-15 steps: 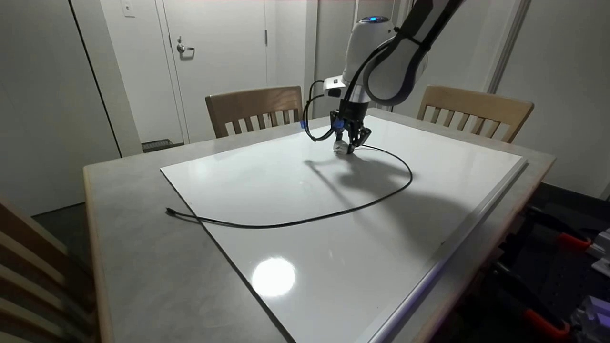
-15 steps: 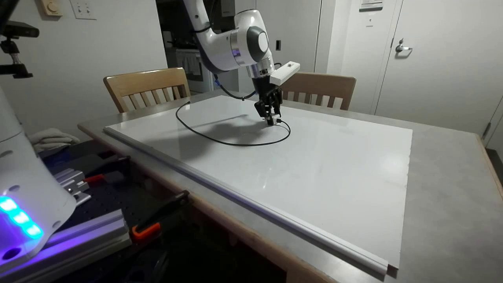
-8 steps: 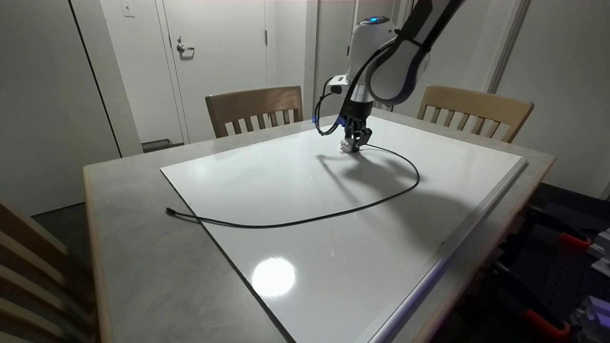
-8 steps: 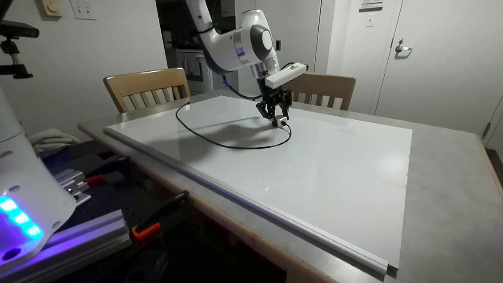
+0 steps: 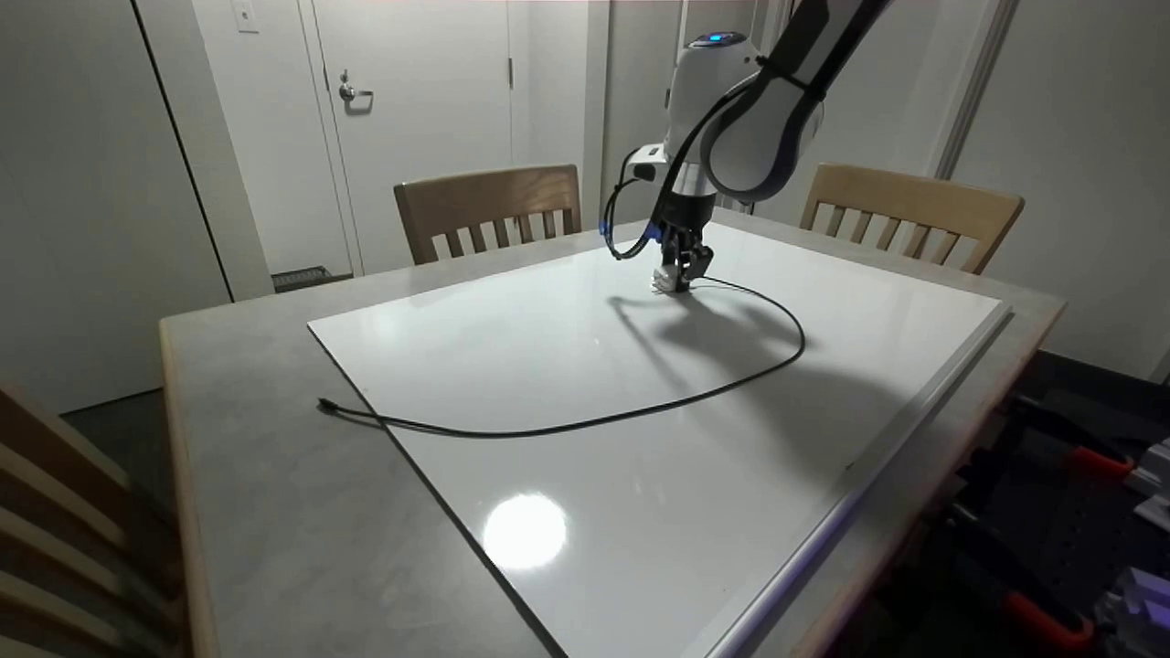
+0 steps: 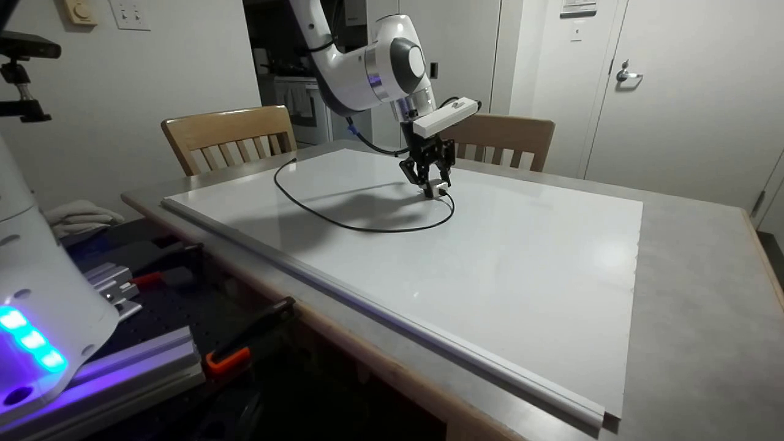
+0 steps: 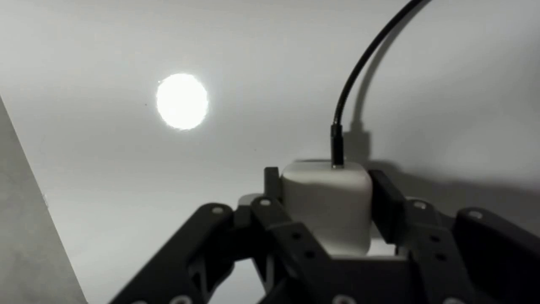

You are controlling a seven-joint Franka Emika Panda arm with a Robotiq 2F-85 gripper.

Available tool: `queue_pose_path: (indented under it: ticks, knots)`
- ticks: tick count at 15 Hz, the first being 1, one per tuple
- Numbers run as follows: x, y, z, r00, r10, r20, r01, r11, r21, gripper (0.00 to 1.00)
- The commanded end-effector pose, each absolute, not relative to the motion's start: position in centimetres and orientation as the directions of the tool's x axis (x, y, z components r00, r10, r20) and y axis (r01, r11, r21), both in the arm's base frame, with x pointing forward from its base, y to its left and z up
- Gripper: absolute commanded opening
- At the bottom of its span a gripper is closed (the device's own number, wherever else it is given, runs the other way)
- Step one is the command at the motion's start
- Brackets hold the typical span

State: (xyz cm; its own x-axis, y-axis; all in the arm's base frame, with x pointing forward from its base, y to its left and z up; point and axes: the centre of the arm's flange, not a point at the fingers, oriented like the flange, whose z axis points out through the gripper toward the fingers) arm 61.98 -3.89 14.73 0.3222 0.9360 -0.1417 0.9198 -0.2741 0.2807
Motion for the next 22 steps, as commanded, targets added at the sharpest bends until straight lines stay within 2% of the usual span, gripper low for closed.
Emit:
queue_pose_path:
  ticks: [1, 2, 3, 14, 15, 16, 19, 20, 22]
  knots:
    - [62.0, -3.9, 14.7, 0.322, 0.936, -0.142, 0.92, -0.274, 0.281, 0.53]
    - [62.0, -3.9, 14.7, 0.322, 0.936, -0.142, 0.92, -0.274, 0.281, 0.53]
    - [62.0, -3.9, 14.7, 0.322, 0.936, -0.142, 0.92, -0.274, 0.281, 0.28]
    - [57.9, -13.4, 14.8, 0.651, 0.753, -0.098, 0.736, -0.593, 0.327, 0.28]
    - [60.2, -12.2, 14.6, 0.607, 0.789, -0.092, 0.77, -0.557, 0.311, 0.28]
    - [60.0, -12.7, 14.6, 0.618, 0.781, -0.094, 0.762, -0.566, 0.315, 0.53]
    - [60.1, -12.5, 14.6, 0.615, 0.783, -0.092, 0.764, -0.564, 0.313, 0.53]
    - [60.1, -12.5, 14.6, 0.615, 0.784, -0.092, 0.765, -0.563, 0.313, 0.28]
    - [60.4, -12.9, 14.3, 0.633, 0.771, -0.076, 0.75, -0.585, 0.308, 0.28]
